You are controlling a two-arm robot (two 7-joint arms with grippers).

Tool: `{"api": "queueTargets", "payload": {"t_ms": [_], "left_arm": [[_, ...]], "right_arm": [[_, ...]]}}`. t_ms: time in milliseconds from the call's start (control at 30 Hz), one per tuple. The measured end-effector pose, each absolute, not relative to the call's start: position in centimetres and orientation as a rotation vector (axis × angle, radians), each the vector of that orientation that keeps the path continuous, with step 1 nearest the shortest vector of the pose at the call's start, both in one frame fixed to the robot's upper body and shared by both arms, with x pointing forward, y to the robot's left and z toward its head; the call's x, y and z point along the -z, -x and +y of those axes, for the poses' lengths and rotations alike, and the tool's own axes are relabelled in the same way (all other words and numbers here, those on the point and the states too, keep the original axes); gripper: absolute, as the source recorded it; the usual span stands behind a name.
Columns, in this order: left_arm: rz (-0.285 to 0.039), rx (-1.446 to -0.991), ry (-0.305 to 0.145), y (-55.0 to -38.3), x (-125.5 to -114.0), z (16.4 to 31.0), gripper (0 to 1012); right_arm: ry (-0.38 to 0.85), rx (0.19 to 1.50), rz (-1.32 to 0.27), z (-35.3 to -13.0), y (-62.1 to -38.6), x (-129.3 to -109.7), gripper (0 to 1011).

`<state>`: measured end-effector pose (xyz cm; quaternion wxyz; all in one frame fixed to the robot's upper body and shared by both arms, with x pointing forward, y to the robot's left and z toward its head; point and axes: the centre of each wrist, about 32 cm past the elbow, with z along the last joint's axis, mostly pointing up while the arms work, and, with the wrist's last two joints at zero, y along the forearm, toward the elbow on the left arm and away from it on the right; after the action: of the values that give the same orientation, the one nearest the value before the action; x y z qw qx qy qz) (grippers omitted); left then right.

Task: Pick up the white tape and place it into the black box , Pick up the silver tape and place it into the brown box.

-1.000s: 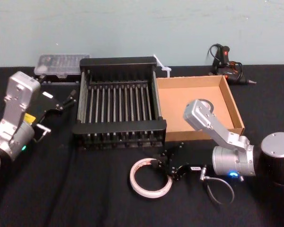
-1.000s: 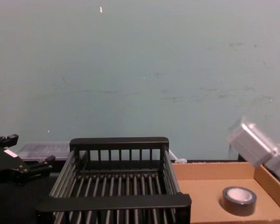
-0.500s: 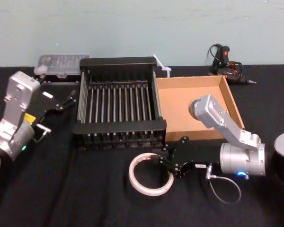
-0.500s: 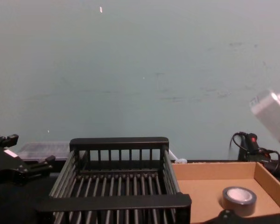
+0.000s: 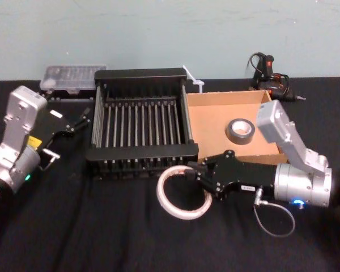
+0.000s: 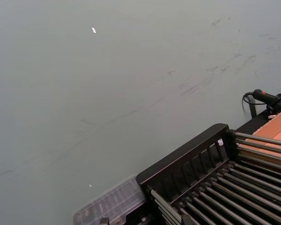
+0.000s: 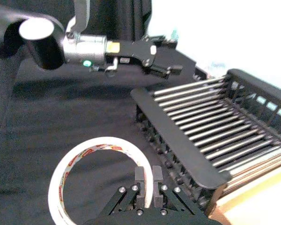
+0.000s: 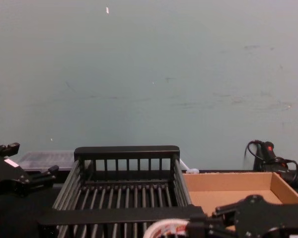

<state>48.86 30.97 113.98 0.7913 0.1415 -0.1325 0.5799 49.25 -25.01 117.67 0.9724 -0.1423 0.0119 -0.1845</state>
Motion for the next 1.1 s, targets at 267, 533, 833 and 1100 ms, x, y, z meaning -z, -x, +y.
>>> {"api": "queueTargets", "payload": {"t_ms": [267, 533, 833, 1100], "left_arm": [[-0.285, -1.248, -0.304, -48.9, -114.0, 31.0, 1001], [-0.285, -1.248, -0.304, -48.9, -114.0, 31.0, 1001], [-0.285, -1.248, -0.304, -48.9, -114.0, 31.0, 1001], [-0.285, -1.248, -0.304, -48.9, -114.0, 31.0, 1001]], "right_arm": [[0.215, 0.421, 0.019, -25.8, -49.1, -117.9, 106], [0.172, 0.473, 0.020, -26.0, -49.3, -118.1, 107], [0.133, 0.528, 0.043, -25.9, -49.6, -117.9, 106], [0.117, 0.567, 0.056, -25.6, -51.0, -118.4, 106]]}}
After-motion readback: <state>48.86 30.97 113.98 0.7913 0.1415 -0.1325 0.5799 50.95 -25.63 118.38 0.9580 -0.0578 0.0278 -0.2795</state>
